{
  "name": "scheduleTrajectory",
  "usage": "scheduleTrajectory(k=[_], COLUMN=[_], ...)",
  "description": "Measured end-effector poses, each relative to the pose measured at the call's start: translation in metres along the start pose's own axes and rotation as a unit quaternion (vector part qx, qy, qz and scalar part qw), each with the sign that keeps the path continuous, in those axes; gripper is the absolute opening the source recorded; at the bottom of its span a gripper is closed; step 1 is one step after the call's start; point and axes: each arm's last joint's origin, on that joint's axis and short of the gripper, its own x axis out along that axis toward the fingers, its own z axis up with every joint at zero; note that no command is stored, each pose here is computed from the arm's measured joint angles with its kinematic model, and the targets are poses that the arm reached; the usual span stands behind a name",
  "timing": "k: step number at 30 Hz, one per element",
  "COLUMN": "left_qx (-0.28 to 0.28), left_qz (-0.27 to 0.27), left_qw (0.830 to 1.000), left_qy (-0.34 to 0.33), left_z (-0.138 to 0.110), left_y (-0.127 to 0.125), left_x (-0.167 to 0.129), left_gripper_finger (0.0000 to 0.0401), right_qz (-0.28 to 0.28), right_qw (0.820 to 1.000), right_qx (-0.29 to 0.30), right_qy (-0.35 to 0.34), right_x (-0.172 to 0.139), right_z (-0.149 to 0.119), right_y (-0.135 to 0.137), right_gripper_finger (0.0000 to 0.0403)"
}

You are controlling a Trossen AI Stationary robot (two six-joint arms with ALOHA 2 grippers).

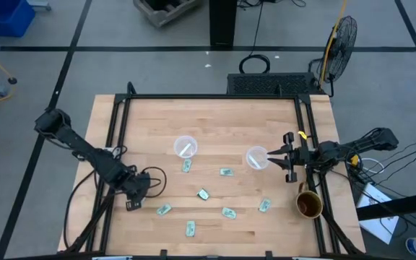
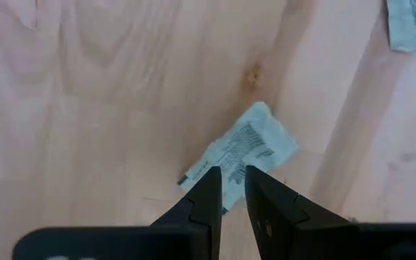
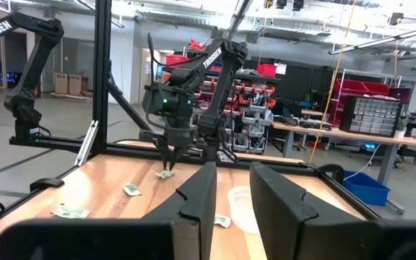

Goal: Pick and place Stevia / Truvia into bins
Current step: Put the stevia packet into the left container

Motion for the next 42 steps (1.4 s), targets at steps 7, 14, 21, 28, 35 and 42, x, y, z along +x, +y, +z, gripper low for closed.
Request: scheduleTrajectory(k=[7,14,21,28,35,42], left_qx=[0.024,0.026,0.038,0.018,0.076,0.079], left_qz=[0.035,0.017,0.033,0.031,0.027,0.039], left_qw=[0.998,0.999,0.999,0.999,0.996,0.994], left_qy=[-0.037,-0.014,-0.020,-0.023,-0.023,-0.067], left_z=[-0.002,-0.004,-0.009,-0.019,-0.019,-0.013], left_y=[-0.001,-0.002,0.001,0.011,0.011,0.007], left_x=[0.000,0.000,0.005,0.023,0.024,0.021], left_gripper_finger=[0.0067,0.0067,0.0067,0.0067,0.0040,0.0013], right_qz=[0.000,0.000,0.000,0.000,0.000,0.000], right_qw=[1.000,1.000,1.000,1.000,1.000,1.000], right_qx=[-0.001,-0.001,-0.001,0.001,0.000,-0.007], right_qy=[0.000,0.000,0.000,0.000,-0.002,-0.004], right_x=[0.000,0.000,0.000,0.000,0.000,0.000], right_z=[0.000,0.000,0.000,0.000,0.000,0.001], right_y=[0.000,0.000,0.000,0.000,0.000,0.000], right_gripper_finger=[0.0079,0.0080,0.0079,0.0079,0.0080,0.0079])
